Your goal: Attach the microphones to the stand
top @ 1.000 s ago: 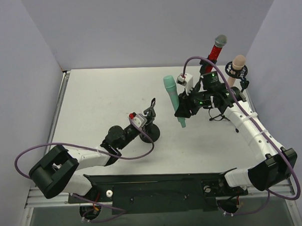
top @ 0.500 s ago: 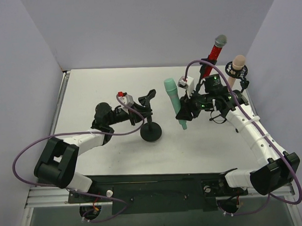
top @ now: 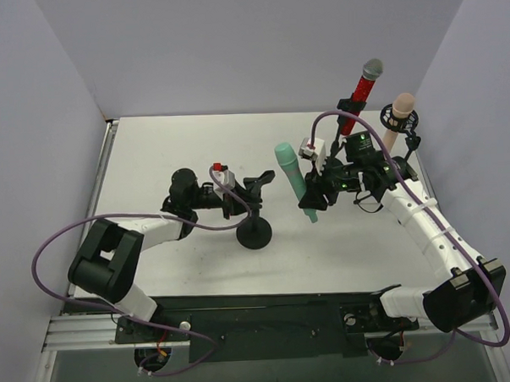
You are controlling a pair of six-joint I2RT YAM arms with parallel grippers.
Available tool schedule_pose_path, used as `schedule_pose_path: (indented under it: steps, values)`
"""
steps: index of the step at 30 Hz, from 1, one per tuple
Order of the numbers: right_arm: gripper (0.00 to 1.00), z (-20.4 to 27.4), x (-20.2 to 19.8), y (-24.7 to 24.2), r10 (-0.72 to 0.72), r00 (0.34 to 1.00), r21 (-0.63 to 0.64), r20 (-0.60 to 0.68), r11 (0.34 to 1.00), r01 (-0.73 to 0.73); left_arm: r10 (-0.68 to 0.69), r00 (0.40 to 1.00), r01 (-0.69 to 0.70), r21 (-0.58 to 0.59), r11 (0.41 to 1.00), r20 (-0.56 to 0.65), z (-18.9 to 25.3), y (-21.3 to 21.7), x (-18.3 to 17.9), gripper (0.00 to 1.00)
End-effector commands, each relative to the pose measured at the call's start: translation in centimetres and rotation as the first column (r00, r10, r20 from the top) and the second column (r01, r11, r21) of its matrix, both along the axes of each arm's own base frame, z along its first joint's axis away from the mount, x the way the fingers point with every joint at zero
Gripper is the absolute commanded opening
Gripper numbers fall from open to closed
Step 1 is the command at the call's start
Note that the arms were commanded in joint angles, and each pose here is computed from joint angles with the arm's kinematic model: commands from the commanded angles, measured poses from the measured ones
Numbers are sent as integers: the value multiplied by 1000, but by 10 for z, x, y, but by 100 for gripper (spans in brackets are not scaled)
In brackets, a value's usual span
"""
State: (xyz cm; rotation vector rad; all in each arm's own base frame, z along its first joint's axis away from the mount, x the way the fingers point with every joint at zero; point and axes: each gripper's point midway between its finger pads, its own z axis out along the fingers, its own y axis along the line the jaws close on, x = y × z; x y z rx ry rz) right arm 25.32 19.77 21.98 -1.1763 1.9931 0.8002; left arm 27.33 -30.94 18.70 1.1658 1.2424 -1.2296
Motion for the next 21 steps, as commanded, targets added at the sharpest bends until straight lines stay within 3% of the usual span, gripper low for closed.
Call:
schedule_pose_path:
  steps: [1, 7, 9, 10, 11, 12, 13, 21]
  values:
    - [0, 12, -6, 4, 74, 995, 47, 72, 996, -77, 12, 991, -18, 40, 999, 134, -3, 4, 5, 6]
    - [0, 10, -7, 3, 82, 994, 42, 77, 995, -86, 106, 983, -115, 56, 992, 152, -3, 14, 9, 33]
    - [0, 10, -7, 2, 83, 994, 43, 78, 995, -86, 128, 979, -140, 70, 988, 159, -3, 17, 10, 51]
    - [0, 11, -7, 2, 83, 993, 43, 82, 995, -87, 144, 977, -157, 79, 984, 157, -3, 19, 10, 65]
    - [0, 12, -7, 2, 83, 993, 45, 83, 995, -87, 153, 975, -169, 87, 982, 164, -5, 21, 11, 70]
    - [0, 11, -8, 2, 86, 993, 45, 83, 995, -90, 166, 971, -183, 92, 979, 173, -3, 24, 11, 83]
    - [0, 12, -8, 2, 84, 993, 46, 86, 995, -89, 181, 967, -200, 96, 975, 178, -3, 26, 12, 87]
    - [0, 10, -5, -2, 81, 990, 22, 112, 996, -84, 327, 908, -378, 174, 909, 261, 5, 65, 3, 88]
